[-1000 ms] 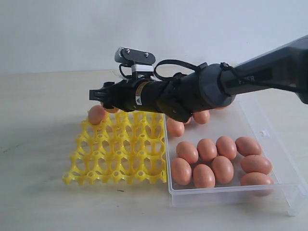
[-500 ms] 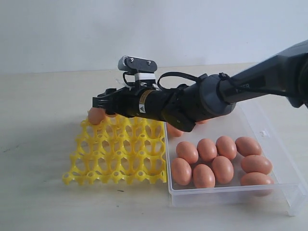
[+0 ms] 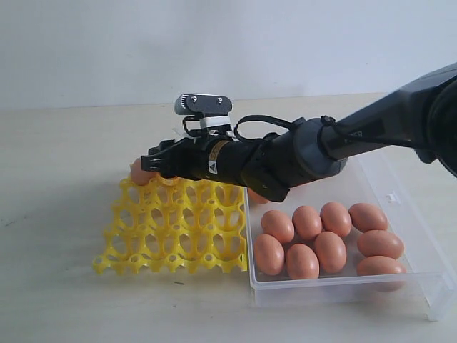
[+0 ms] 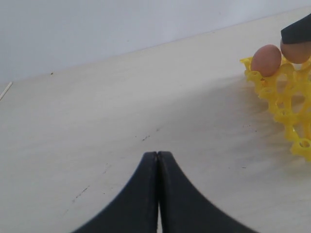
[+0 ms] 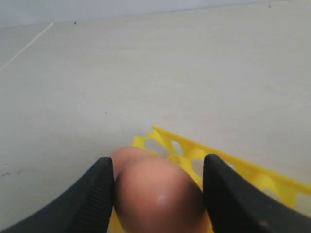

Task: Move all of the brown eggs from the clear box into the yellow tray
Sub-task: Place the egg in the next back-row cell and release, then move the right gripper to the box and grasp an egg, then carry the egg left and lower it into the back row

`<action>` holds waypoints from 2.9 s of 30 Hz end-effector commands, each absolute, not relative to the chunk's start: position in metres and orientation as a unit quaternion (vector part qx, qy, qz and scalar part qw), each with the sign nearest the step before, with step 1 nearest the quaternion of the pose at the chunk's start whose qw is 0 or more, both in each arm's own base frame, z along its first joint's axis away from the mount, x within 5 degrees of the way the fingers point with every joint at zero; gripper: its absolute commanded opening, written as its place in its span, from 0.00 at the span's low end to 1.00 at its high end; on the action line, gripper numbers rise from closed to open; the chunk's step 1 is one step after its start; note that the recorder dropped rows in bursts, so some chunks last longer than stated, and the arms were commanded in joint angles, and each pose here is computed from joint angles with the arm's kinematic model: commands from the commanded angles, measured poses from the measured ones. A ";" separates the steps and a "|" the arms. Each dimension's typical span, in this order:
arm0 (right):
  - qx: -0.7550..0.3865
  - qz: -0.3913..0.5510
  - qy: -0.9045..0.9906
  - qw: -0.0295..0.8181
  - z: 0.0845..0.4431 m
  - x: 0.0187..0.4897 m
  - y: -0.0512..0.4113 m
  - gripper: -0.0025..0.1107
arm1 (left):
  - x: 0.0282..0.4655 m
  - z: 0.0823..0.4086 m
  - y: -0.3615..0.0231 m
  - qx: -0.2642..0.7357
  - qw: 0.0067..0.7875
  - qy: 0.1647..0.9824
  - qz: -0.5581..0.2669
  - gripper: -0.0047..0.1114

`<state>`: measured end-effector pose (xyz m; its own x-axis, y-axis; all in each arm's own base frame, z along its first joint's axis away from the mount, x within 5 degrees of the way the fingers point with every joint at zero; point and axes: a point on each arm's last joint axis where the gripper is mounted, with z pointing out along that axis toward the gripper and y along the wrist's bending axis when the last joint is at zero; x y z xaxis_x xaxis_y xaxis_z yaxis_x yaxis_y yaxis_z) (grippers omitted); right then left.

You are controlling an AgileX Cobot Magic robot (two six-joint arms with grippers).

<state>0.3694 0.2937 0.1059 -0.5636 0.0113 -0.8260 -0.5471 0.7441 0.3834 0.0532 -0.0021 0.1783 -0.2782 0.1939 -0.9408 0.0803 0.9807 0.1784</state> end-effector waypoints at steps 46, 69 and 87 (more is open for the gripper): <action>-0.297 -0.152 0.942 -0.021 0.165 0.341 0.123 0.58 | 0.053 0.180 -0.002 0.085 0.601 0.793 0.047 0.04; -0.237 -0.017 0.945 0.223 0.198 0.367 0.147 0.02 | 0.053 0.180 -0.002 0.085 0.601 0.793 0.047 0.04; -0.130 0.250 0.826 0.489 0.194 0.361 0.239 0.02 | 0.053 0.180 -0.002 0.085 0.601 0.793 0.047 0.04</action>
<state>0.3618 0.2301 0.2086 -0.4769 -0.0450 -0.8778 -0.4479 0.8718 0.1986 0.0532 -0.0021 0.1783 -0.2782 0.1939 -0.9408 0.0803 0.9807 0.1784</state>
